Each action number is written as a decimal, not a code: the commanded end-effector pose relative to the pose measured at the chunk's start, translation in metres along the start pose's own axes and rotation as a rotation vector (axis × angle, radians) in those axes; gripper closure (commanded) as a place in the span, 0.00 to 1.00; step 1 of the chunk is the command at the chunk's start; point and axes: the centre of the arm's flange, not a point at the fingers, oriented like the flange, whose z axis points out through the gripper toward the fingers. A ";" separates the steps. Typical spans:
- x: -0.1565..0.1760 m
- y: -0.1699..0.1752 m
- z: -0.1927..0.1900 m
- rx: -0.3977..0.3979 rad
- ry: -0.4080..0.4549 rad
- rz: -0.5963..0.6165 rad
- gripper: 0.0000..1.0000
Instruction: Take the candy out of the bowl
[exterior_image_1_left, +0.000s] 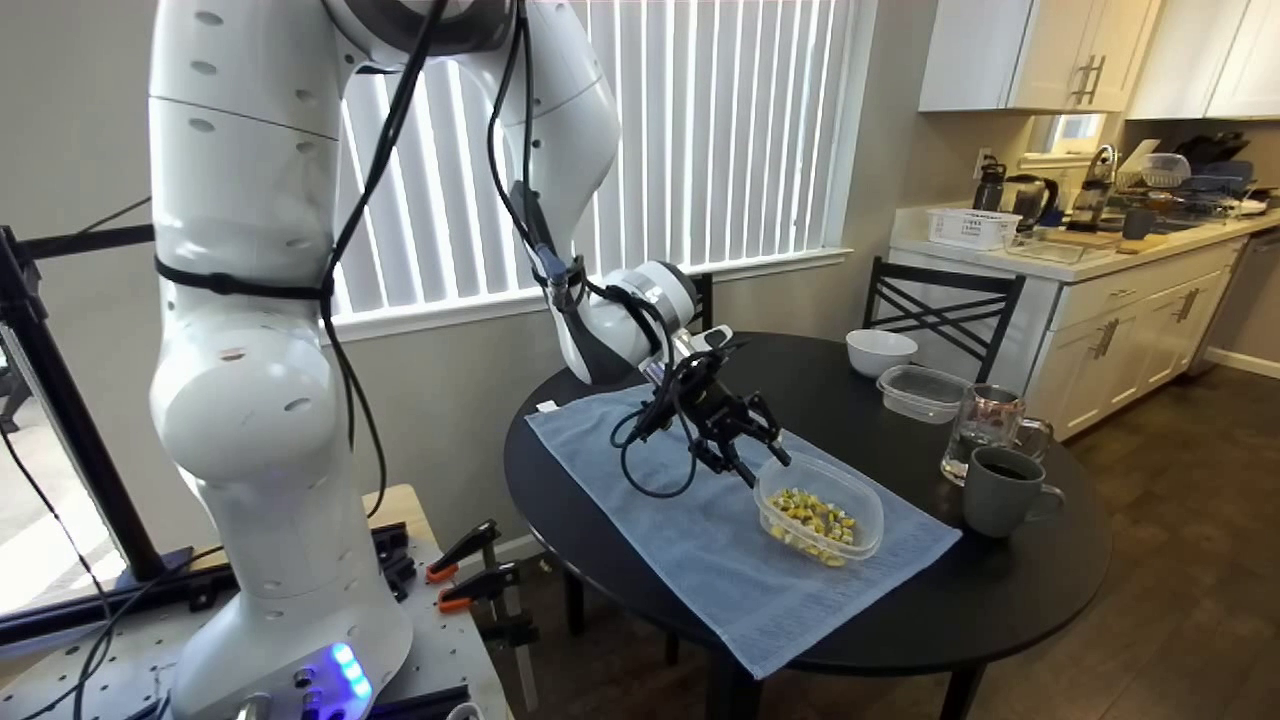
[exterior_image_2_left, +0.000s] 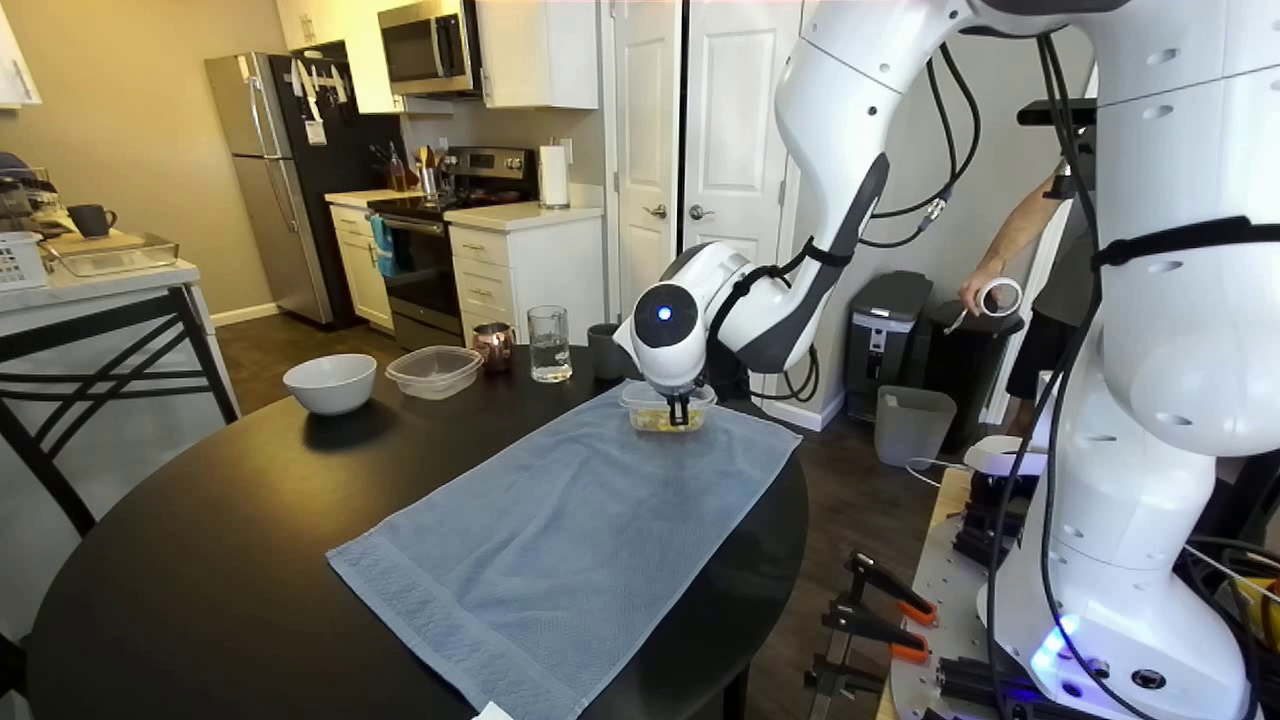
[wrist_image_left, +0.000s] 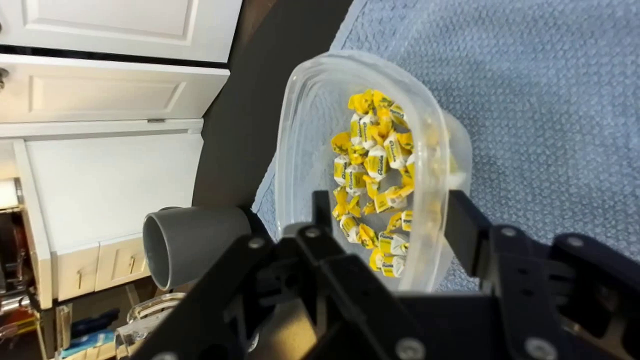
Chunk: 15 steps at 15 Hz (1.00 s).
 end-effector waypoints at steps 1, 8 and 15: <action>-0.009 0.006 0.001 0.063 -0.001 0.095 0.69; -0.022 0.022 0.004 0.237 0.034 0.303 0.99; -0.025 0.048 0.000 0.289 0.064 0.410 0.99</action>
